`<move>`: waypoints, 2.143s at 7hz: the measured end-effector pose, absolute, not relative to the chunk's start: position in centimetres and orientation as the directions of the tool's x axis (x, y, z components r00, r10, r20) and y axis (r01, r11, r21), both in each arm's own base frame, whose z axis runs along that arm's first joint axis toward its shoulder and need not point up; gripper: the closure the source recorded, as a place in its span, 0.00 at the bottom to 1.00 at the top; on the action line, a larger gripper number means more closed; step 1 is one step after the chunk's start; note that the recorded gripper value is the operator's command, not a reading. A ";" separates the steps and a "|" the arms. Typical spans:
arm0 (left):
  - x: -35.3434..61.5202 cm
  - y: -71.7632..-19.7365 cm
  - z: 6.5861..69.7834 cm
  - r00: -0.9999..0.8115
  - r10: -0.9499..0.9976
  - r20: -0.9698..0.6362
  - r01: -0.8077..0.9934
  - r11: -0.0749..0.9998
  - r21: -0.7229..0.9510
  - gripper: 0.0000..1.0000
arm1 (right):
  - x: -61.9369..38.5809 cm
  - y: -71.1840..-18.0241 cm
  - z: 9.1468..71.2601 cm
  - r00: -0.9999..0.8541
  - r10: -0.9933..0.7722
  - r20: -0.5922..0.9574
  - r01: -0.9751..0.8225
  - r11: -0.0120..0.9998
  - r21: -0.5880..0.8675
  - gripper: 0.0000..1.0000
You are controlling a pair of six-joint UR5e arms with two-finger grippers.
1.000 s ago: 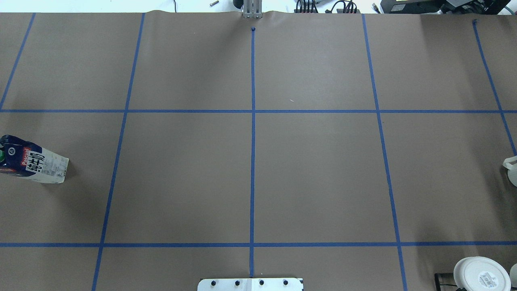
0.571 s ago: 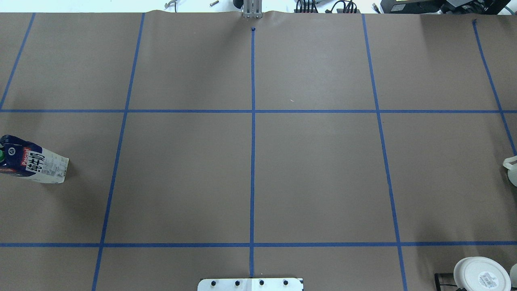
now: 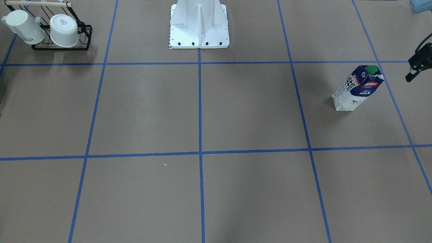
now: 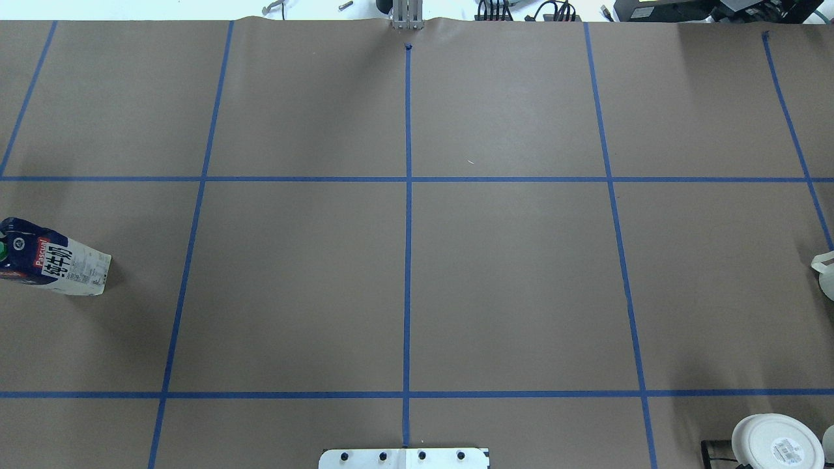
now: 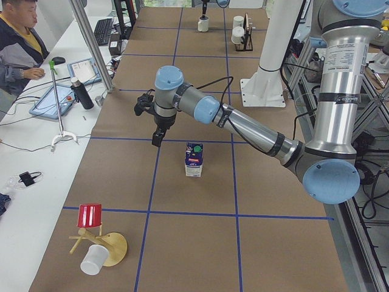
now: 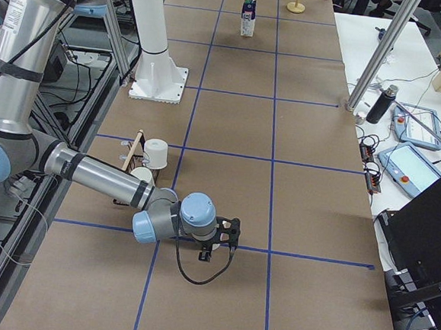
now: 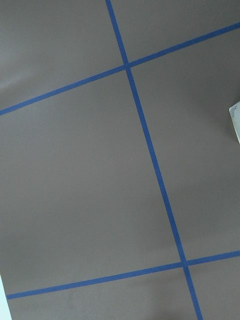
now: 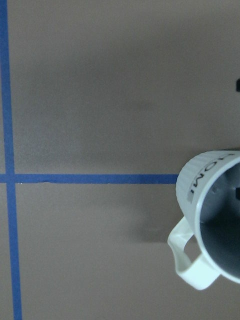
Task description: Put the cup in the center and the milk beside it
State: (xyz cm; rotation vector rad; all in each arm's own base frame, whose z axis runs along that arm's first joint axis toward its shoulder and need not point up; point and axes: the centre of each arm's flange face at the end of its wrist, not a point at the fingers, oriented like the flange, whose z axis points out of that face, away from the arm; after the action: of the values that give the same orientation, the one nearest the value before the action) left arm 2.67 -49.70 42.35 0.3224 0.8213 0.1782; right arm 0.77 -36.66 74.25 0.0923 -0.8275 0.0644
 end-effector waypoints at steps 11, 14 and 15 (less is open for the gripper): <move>2.9 -49.0 43.5 0.656 0.271 -0.705 -0.040 0.945 0.325 0.02 | -35.2 -56.2 26.2 0.561 0.336 0.757 -0.251 0.940 -0.231 1.00; 3.8 -49.5 42.4 0.653 0.218 -0.726 -0.004 0.959 0.284 0.02 | -49.8 -56.7 17.9 0.607 0.383 0.696 -0.295 0.922 -0.251 1.00; 5.7 -49.9 40.9 0.643 0.148 -0.752 0.039 0.974 0.225 0.02 | -52.0 -56.4 17.9 0.615 0.374 0.694 -0.290 0.926 -0.242 1.00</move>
State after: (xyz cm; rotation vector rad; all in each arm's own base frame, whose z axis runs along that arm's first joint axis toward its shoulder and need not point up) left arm 5.69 -49.92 40.87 0.2292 0.8726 0.0626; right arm -51.95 -56.38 17.93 -0.1098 -0.8240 0.3836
